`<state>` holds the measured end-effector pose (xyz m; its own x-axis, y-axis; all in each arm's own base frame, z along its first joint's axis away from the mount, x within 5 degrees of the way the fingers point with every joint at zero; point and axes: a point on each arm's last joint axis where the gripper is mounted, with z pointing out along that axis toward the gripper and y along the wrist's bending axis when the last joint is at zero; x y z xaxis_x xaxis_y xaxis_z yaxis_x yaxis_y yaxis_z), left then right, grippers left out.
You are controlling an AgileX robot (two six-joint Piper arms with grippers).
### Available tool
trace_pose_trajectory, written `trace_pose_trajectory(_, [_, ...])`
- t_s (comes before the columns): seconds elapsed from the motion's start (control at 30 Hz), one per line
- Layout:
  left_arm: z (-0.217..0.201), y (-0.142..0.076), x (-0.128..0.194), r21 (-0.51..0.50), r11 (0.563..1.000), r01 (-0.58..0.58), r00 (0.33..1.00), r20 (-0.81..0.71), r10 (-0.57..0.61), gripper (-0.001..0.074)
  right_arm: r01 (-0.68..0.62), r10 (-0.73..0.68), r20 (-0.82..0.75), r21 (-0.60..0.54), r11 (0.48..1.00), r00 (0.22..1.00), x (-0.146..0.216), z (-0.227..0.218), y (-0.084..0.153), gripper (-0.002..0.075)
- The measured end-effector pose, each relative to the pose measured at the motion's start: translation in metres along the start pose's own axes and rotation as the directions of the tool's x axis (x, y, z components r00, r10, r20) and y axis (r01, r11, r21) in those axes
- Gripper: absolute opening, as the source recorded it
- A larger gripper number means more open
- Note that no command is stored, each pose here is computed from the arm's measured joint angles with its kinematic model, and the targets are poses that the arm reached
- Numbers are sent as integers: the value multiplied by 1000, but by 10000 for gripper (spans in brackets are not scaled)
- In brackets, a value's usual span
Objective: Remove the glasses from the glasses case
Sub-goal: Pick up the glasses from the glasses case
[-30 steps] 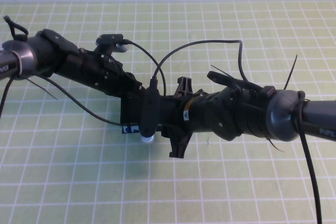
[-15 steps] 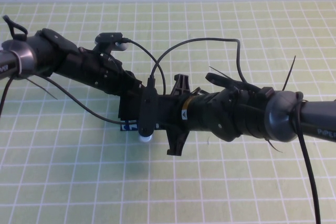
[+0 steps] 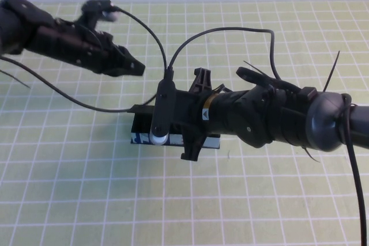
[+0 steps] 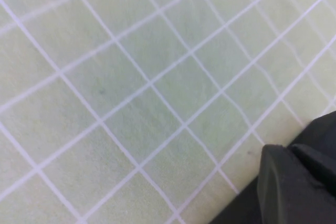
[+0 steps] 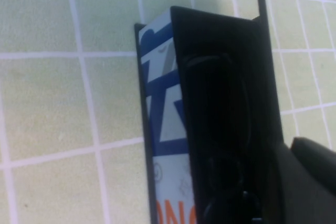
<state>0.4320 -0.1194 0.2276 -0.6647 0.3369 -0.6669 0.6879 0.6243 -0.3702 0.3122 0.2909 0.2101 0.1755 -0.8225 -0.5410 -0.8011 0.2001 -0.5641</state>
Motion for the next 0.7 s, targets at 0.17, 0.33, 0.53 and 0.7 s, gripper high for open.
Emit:
trace_pose_trajectory(0.17, [-63,-18,-12,-8,998,-68,995,73,69,-4,-12,12,8,7,1000,1000,-2,-4,-2,-3])
trace_pose_trajectory(0.33, [-78,-26,21,89,983,-163,986,43,160,-4,-47,46,14,15,999,999,-2,-8,-6,-6])
trace_pose_trajectory(0.53, [-57,-9,63,200,965,-169,986,35,165,-4,-94,94,13,25,995,996,2,-9,-12,-7])
trace_pose_trajectory(0.7, [-31,7,76,245,960,-136,990,66,124,-4,-105,105,14,26,994,994,3,-9,-13,-7])
